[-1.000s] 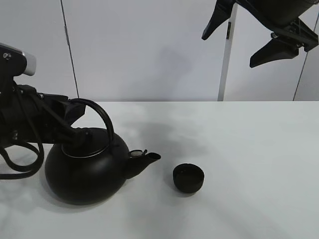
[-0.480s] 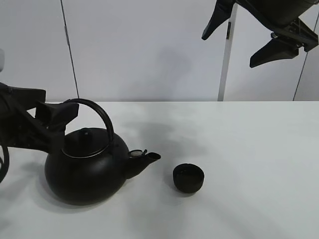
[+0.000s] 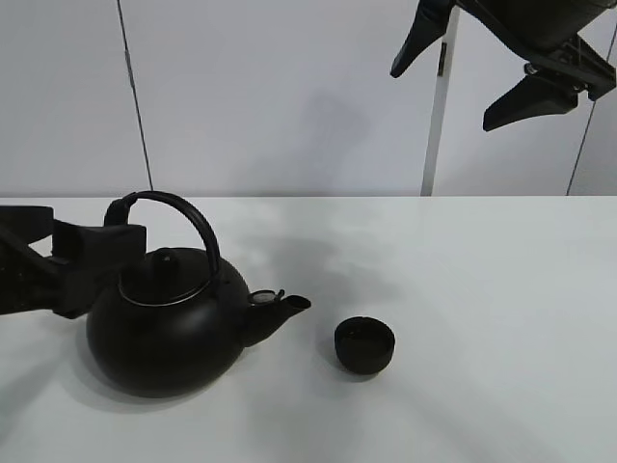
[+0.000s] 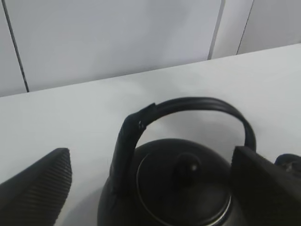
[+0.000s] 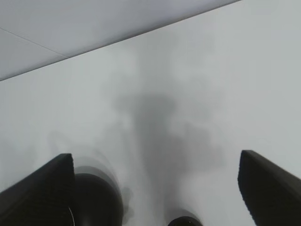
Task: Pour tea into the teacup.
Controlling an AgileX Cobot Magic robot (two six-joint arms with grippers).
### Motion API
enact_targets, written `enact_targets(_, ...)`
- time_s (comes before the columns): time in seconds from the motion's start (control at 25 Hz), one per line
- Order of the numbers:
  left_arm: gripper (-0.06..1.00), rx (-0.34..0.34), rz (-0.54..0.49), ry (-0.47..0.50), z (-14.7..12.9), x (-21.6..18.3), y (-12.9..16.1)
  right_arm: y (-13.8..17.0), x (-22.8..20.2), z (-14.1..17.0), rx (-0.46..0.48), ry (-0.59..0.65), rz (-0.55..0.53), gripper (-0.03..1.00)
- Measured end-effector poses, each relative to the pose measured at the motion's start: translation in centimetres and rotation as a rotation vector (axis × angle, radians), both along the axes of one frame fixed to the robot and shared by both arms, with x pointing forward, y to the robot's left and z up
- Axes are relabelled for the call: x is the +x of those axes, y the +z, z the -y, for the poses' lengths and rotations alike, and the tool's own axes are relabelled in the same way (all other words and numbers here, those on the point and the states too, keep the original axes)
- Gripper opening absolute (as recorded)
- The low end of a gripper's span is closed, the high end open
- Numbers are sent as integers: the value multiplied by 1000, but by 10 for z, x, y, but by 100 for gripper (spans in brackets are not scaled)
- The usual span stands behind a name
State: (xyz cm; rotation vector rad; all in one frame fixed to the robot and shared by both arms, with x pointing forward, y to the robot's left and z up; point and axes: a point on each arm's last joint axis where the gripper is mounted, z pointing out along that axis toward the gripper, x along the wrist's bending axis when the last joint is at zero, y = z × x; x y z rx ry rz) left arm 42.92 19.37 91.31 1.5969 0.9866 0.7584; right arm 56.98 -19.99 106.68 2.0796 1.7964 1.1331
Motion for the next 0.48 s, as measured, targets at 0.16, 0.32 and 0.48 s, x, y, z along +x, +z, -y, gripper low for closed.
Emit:
enact_targets(0.16,66,-52,54,-12,0,-3,18,0,0,0,0,0,0,65)
enact_targets(0.32,66,-47,13,-1,-3,-6,34,0,0,0,0,0,0,65)
enact_targets(0.48,66,5,-111,-20,8,7,65,0,0,0,0,0,0,65)
